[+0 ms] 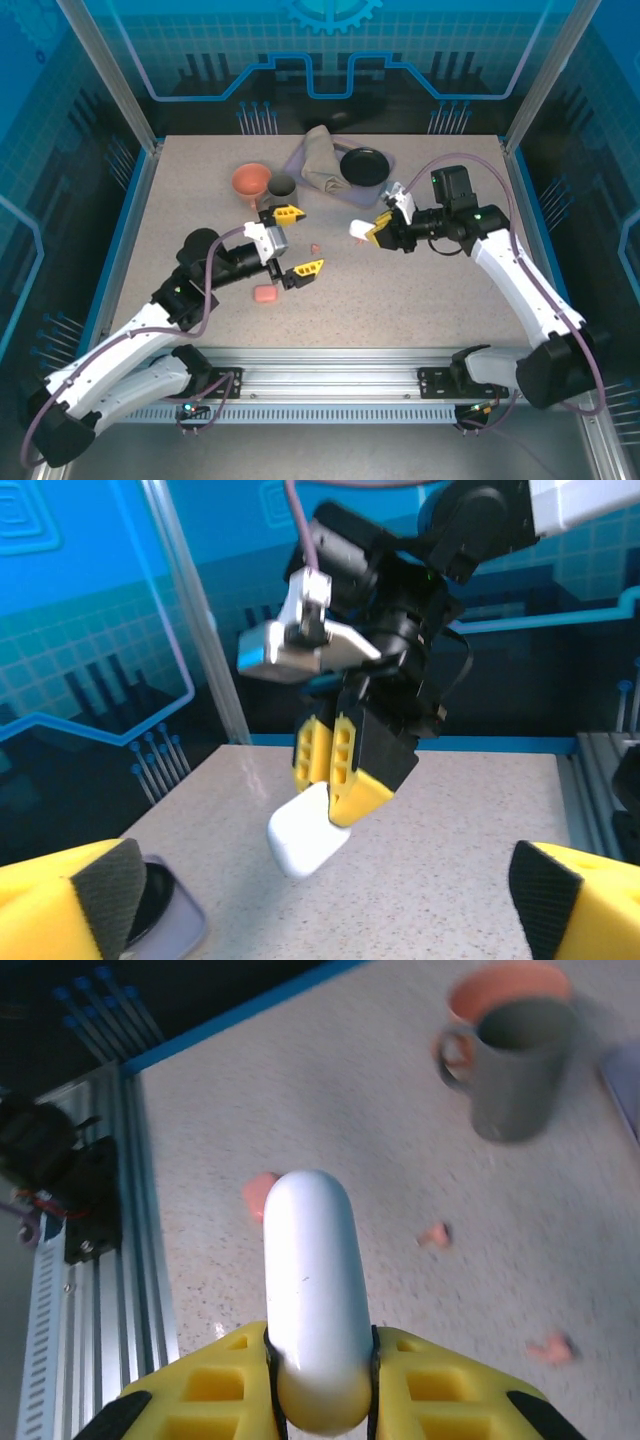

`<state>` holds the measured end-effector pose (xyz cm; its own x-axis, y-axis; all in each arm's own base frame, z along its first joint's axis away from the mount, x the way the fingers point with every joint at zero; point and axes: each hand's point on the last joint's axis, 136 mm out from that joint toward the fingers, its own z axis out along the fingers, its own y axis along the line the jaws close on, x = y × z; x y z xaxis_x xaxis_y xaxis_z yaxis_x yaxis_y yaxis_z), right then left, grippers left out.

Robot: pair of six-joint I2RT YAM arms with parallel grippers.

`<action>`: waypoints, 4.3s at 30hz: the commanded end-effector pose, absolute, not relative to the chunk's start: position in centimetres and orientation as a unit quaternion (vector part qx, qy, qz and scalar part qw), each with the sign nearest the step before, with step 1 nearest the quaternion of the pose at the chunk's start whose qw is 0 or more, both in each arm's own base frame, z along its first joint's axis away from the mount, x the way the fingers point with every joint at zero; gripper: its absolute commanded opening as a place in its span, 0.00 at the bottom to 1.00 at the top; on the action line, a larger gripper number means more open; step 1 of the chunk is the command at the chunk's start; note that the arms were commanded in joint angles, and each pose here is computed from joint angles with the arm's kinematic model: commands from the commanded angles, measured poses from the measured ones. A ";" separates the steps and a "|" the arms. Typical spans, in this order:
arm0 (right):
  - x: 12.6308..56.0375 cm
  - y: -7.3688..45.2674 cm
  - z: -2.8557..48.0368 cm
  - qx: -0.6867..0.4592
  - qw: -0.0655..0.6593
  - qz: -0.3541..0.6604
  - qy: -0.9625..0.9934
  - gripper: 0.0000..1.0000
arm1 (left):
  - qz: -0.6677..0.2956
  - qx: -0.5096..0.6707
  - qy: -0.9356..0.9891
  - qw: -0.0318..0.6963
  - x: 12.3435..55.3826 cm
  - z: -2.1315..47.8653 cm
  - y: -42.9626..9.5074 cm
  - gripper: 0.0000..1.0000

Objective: Insert the wireless bluetooth earbuds into the charging case

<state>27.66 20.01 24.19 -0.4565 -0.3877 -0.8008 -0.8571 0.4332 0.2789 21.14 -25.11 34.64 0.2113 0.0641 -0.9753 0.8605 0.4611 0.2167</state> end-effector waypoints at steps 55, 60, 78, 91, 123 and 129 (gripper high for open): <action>37.6 8.1 4.7 -0.037 0.120 0.241 0.962 0.50 | -0.252 0.304 0.665 0.634 25.6 31.3 -22.8 0.99; 37.5 7.4 8.5 -0.053 0.194 0.218 0.955 0.55 | -0.229 0.270 0.683 0.639 26.4 31.2 -21.6 0.99; 27.7 18.0 21.6 -0.321 0.463 0.234 0.792 0.95 | -0.201 -0.082 0.856 0.470 31.6 24.6 -9.6 0.99; 21.3 32.8 15.5 -0.627 0.405 0.225 0.627 1.00 | -0.234 -0.222 0.867 0.380 30.9 20.4 -4.2 0.99; 22.7 44.7 1.3 -0.707 0.166 0.162 0.668 0.90 | -0.230 -0.338 0.847 0.340 29.5 16.2 2.2 0.99; 22.6 45.2 0.7 -0.700 0.148 0.170 0.678 0.79 | -0.232 -0.338 0.846 0.341 29.5 16.4 2.1 0.99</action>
<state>23.25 45.03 1.67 0.0432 -0.8813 -0.4706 -0.9990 -0.0417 -0.0136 29.70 2.32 16.75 -0.5305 -0.7222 -0.4438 -0.4111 0.6771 -0.6104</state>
